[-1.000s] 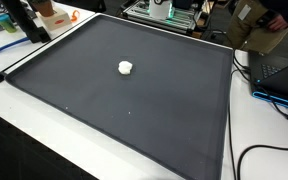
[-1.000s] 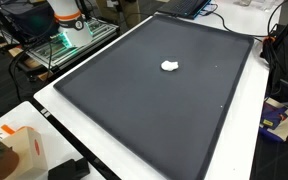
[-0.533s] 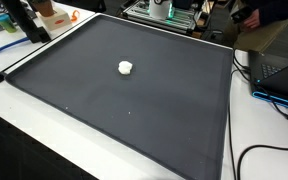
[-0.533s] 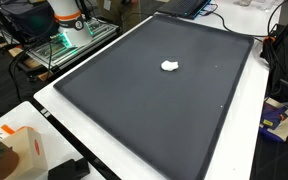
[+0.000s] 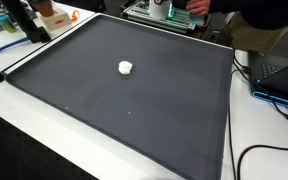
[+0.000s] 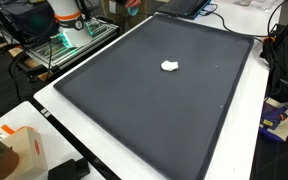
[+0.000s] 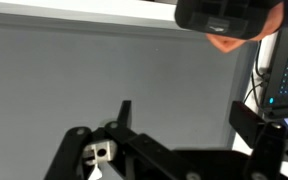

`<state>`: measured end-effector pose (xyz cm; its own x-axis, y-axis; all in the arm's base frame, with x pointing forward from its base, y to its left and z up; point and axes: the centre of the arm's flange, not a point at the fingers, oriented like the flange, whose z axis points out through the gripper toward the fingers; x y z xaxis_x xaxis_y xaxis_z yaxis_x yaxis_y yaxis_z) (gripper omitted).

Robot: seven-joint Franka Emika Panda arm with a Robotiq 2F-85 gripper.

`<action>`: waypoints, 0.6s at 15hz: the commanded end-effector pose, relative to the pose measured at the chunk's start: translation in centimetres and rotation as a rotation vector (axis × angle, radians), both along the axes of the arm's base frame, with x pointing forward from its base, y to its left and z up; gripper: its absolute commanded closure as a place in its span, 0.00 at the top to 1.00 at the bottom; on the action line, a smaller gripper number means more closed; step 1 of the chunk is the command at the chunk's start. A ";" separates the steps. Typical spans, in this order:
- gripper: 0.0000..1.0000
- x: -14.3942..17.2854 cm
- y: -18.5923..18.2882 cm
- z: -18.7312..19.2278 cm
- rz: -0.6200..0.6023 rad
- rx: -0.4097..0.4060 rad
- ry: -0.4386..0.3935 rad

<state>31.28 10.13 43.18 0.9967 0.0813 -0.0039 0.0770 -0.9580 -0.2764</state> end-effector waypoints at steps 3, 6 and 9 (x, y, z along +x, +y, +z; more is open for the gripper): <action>1.00 2.6 0.0 2.0 -0.163 0.044 -0.009; 1.00 3.0 -0.3 2.7 -0.194 0.041 -0.027; 0.97 3.4 -0.5 2.9 -0.204 0.044 -0.032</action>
